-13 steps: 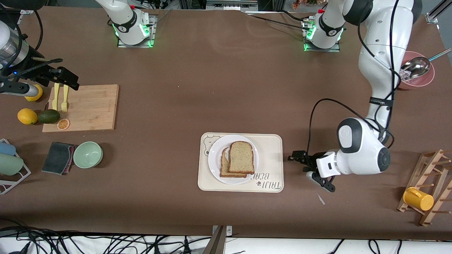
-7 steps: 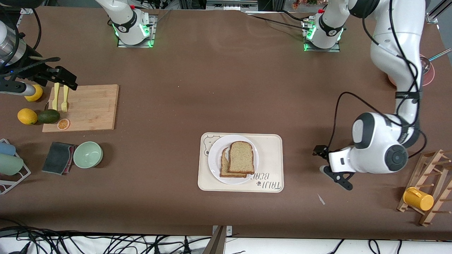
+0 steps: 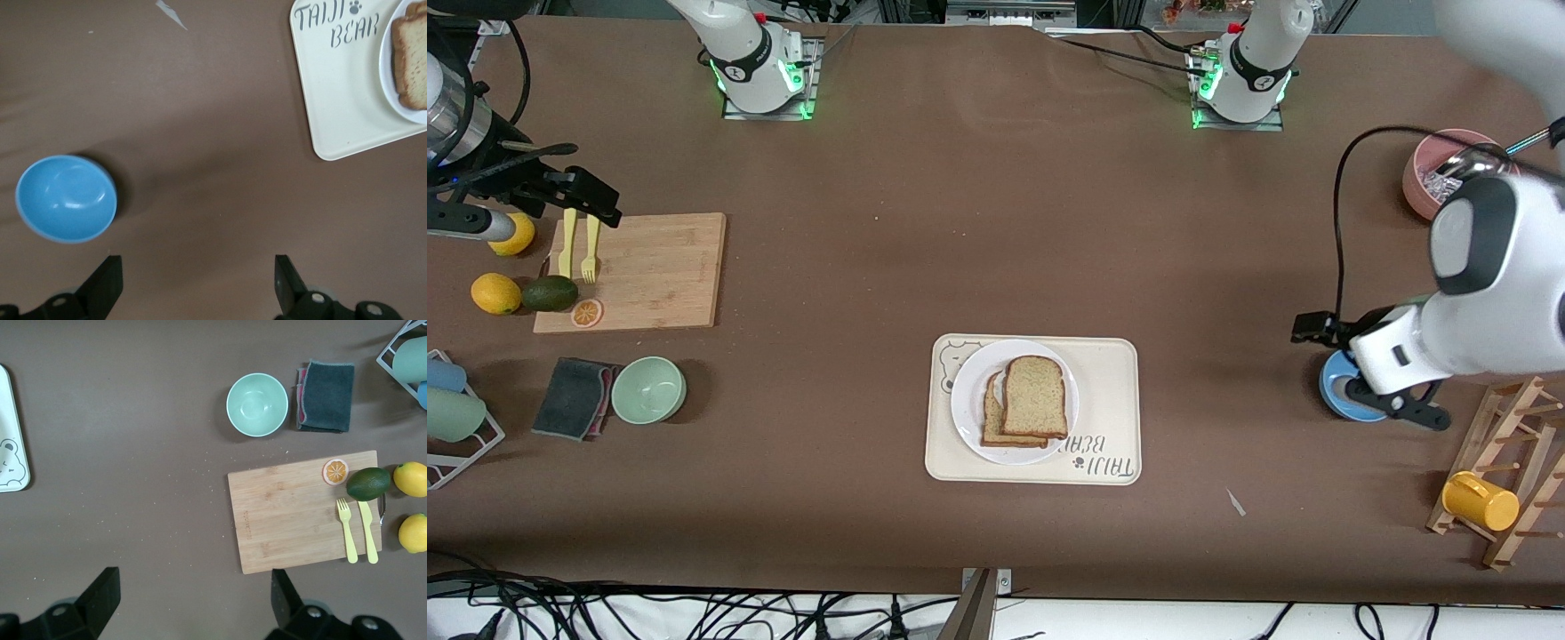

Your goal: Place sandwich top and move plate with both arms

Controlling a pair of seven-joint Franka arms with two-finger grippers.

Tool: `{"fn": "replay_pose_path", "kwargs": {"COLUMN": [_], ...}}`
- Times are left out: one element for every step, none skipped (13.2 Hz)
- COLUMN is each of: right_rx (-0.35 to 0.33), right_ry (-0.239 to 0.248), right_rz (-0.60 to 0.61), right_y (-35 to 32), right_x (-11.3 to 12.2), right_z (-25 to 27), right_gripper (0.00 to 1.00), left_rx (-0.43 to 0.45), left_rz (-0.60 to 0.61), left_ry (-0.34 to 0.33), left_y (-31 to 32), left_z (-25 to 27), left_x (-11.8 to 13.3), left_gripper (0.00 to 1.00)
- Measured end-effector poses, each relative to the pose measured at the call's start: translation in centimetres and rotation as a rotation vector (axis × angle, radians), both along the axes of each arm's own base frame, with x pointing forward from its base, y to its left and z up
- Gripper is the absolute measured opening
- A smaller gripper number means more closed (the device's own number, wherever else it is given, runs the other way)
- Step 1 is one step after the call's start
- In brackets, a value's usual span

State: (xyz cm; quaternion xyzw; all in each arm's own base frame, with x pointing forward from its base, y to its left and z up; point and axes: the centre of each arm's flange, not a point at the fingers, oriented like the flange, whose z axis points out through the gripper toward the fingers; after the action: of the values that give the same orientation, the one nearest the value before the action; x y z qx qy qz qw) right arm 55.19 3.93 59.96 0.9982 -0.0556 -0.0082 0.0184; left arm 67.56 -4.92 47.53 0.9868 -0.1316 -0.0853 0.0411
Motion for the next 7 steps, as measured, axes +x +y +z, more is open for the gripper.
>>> {"fn": "replay_pose_path", "kwargs": {"right_rx": [0.000,0.000,0.000,0.000,0.000,0.000,0.000], "right_ry": [0.000,-0.001,-0.001,-0.001,-0.002,-0.002,-0.002], "right_rz": [0.000,0.000,0.000,0.000,0.000,0.000,0.000], "right_y": [0.0,0.0,0.0,0.0,0.0,0.0,0.0], "right_x": [0.0,0.0,0.0,0.0,0.0,0.0,0.0], "right_z": [0.0,0.0,0.0,0.1,0.1,0.1,0.1], "right_gripper": [1.00,1.00,1.00,1.00,1.00,1.00,1.00], "left_rx": [0.004,0.006,0.011,0.022,0.032,0.035,0.038], "left_rz": [0.026,0.041,0.047,0.049,0.051,0.056,0.059], "left_ry": [-0.017,-0.034,-0.054,-0.081,-0.106,-0.124,-0.131], "left_y": [-0.1,0.0,0.2,0.4,0.7,1.2,1.6], "left_z": [2.4,4.5,6.6,8.6,10.5,12.0,13.1], "left_x": [-0.8,-1.6,-2.4,-3.2,-4.2,-5.4,-6.8], "left_gripper": [1.00,1.00,1.00,1.00,1.00,1.00,1.00]}}
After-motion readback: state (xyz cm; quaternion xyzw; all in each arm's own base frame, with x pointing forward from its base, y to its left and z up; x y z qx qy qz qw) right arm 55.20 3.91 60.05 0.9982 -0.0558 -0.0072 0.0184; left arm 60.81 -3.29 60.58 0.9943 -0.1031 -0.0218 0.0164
